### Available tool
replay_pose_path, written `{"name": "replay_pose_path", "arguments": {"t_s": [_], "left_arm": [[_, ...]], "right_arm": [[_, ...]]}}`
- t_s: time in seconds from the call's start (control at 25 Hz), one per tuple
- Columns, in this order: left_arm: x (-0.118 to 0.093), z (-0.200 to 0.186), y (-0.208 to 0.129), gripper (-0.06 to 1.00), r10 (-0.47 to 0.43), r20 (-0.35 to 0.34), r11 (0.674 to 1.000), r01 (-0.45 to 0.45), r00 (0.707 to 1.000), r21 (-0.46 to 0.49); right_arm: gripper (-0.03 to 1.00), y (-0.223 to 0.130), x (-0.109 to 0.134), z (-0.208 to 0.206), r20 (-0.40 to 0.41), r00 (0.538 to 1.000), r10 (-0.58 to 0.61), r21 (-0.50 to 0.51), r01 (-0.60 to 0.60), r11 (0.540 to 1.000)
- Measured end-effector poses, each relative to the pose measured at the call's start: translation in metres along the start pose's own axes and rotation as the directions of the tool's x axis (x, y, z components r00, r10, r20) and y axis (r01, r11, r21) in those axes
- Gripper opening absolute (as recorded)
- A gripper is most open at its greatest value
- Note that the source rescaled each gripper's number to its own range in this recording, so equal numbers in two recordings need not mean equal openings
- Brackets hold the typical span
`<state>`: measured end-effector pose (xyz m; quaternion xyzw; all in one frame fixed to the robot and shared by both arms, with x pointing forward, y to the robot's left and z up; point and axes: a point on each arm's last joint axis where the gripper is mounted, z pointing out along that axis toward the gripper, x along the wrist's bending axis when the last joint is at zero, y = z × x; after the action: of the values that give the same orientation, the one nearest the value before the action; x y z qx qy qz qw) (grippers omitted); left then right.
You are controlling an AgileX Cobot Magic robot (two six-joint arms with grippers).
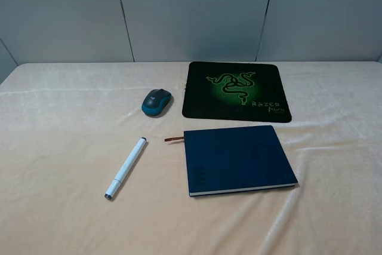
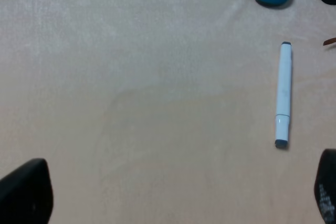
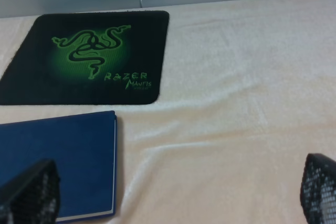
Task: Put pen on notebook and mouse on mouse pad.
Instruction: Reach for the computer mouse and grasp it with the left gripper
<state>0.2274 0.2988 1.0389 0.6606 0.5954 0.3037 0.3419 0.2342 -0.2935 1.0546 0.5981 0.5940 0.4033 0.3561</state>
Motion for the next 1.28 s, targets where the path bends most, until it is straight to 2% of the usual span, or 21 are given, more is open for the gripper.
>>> {"name": "replay_pose_path", "arguments": {"t_s": [1.28], "left_arm": [[-0.0002, -0.0078, 0.0044, 1.00, 0.001, 0.000, 1.000, -0.001, 1.000, -0.012]], "right_arm": [[1.00, 0.0000, 0.0000, 0.0000, 0.000, 1.000, 0.000, 0.000, 0.000, 1.000]]}}
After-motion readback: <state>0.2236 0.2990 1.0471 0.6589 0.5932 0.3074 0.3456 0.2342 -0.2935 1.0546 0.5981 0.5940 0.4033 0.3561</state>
